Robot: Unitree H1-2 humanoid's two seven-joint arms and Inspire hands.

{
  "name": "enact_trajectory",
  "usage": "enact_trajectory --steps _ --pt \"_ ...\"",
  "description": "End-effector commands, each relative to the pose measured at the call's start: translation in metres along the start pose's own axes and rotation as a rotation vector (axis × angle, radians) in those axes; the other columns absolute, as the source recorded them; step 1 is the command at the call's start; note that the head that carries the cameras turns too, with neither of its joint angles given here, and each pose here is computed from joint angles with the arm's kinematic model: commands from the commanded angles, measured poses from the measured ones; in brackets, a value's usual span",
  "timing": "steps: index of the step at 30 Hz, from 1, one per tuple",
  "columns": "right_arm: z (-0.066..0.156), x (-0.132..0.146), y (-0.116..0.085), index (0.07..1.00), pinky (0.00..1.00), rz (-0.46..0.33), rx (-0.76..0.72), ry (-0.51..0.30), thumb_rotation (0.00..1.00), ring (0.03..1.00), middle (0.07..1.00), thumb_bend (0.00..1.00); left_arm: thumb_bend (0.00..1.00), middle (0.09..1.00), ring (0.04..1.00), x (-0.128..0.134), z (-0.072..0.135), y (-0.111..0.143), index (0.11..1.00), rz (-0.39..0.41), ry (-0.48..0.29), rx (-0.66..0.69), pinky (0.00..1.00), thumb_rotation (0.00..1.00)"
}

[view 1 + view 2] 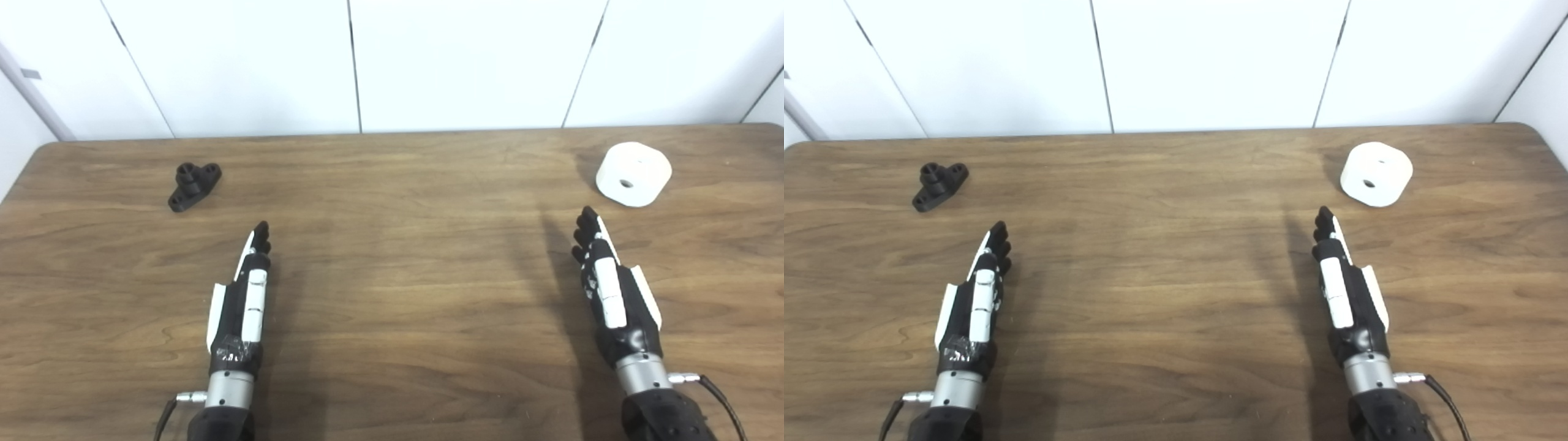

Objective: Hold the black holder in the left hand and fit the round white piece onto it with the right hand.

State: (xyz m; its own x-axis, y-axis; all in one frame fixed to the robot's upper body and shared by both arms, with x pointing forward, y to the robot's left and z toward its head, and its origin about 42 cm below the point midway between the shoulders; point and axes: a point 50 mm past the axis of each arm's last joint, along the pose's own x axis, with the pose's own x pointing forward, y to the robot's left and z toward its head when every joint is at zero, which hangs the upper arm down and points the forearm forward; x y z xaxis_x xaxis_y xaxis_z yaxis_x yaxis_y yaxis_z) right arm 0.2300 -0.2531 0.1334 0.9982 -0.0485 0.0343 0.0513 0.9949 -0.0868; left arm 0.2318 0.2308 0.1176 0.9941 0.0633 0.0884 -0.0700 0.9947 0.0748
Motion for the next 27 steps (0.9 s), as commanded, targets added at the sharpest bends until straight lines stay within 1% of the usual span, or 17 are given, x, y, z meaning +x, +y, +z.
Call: enact_trajectory --steps 1,6,12,18,20,25,27 --pt "0.005 -0.005 0.001 1.000 1.00 -0.006 0.009 -0.033 1.00 1.000 1.000 0.61 0.49 1.000 1.000 0.001 0.007 0.001 0.996 -0.003 -0.055 0.003 1.00 0.97" --pt "0.004 -0.005 0.001 1.000 1.00 -0.006 0.002 -0.034 1.00 1.000 1.000 0.60 0.48 1.000 1.000 0.001 0.007 0.001 0.996 -0.005 -0.057 0.007 1.00 0.96" --pt "0.004 -0.005 0.001 1.000 1.00 -0.009 0.000 -0.027 1.00 1.000 1.000 0.60 0.51 1.000 1.000 0.002 0.007 0.001 0.994 0.002 -0.051 0.010 1.00 0.95" --pt "0.003 -0.004 -0.003 1.000 1.00 -0.003 0.005 -0.028 1.00 1.000 1.000 0.59 0.48 1.000 1.000 0.002 0.006 -0.004 0.997 -0.001 -0.046 0.007 1.00 0.95" --pt "0.002 -0.005 -0.006 1.000 1.00 0.003 0.009 -0.028 1.00 1.000 1.000 0.58 0.51 1.000 1.000 0.002 0.004 -0.006 0.994 0.003 -0.043 0.007 1.00 0.93" --pt "-0.005 -0.005 -0.014 1.000 1.00 0.014 0.025 -0.026 1.00 1.000 1.000 0.56 0.54 1.000 1.000 0.000 -0.003 -0.015 0.989 0.000 -0.057 -0.001 1.00 0.90" --pt "-0.009 -0.006 -0.016 1.000 1.00 0.021 0.032 -0.025 1.00 1.000 1.000 0.54 0.57 1.000 1.000 -0.002 -0.006 -0.018 0.983 0.002 -0.052 0.005 1.00 0.89"
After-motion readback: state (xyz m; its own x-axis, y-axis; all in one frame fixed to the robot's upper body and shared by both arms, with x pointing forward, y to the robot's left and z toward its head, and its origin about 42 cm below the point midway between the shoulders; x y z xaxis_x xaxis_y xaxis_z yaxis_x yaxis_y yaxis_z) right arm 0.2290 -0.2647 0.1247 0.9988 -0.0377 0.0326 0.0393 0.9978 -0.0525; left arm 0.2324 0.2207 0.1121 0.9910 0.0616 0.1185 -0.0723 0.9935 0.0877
